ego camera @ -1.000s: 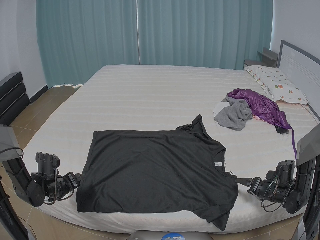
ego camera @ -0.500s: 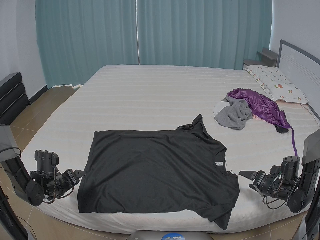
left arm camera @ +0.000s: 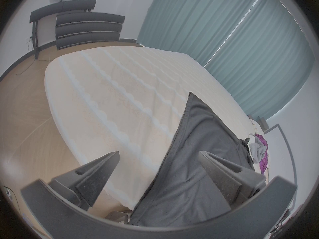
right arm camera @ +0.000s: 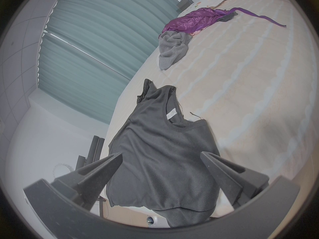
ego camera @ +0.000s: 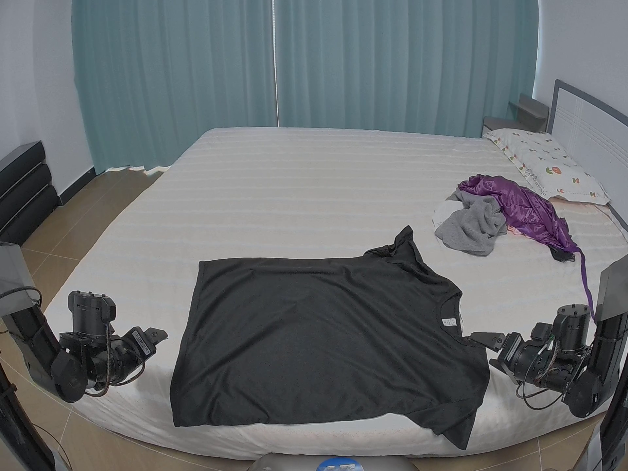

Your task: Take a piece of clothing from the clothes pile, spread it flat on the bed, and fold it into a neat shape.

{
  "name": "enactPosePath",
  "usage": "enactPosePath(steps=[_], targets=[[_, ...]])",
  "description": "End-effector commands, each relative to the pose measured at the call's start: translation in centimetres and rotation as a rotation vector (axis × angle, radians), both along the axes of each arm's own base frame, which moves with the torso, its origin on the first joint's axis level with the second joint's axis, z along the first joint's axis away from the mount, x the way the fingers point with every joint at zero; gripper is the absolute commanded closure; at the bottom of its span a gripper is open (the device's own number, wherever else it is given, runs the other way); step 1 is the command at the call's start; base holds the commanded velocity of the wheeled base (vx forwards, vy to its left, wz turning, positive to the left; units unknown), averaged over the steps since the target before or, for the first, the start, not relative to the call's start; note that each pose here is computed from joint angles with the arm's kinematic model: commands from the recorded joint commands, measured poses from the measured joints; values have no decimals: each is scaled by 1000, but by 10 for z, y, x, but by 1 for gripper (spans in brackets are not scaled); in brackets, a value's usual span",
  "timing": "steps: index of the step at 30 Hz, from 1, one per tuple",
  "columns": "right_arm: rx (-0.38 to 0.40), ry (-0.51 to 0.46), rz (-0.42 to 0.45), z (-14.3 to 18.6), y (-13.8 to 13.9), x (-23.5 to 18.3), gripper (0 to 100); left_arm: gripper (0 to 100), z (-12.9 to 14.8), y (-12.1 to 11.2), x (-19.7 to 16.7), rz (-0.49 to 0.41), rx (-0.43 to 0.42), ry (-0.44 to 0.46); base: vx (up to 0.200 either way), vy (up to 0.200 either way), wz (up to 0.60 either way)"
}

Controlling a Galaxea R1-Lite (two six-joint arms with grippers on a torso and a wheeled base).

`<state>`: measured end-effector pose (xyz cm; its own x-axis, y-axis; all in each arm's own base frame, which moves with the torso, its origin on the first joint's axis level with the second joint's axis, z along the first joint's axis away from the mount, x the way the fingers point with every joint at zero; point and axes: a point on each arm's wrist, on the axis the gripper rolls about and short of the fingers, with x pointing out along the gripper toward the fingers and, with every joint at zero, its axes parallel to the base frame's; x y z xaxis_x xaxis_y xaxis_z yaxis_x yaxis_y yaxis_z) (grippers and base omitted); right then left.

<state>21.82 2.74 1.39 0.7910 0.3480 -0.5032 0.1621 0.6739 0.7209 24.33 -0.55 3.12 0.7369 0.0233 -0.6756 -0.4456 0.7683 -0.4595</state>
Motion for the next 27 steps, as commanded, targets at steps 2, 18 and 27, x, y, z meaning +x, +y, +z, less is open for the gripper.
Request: enactPosePath(steps=[2, 18, 27], targets=[[5, -8, 1, 1, 1, -1, 0, 0, 1, 0, 3, 11, -16, -10, 200, 0, 0], [47, 8, -11, 1, 3, -1, 0, 0, 8, 0, 11, -52, -89, -45, 50, 0, 0], [48, 18, -11, -1, 3, 0, 0, 0, 24, -4, 59, -139, -152, -146, 0, 0, 0]])
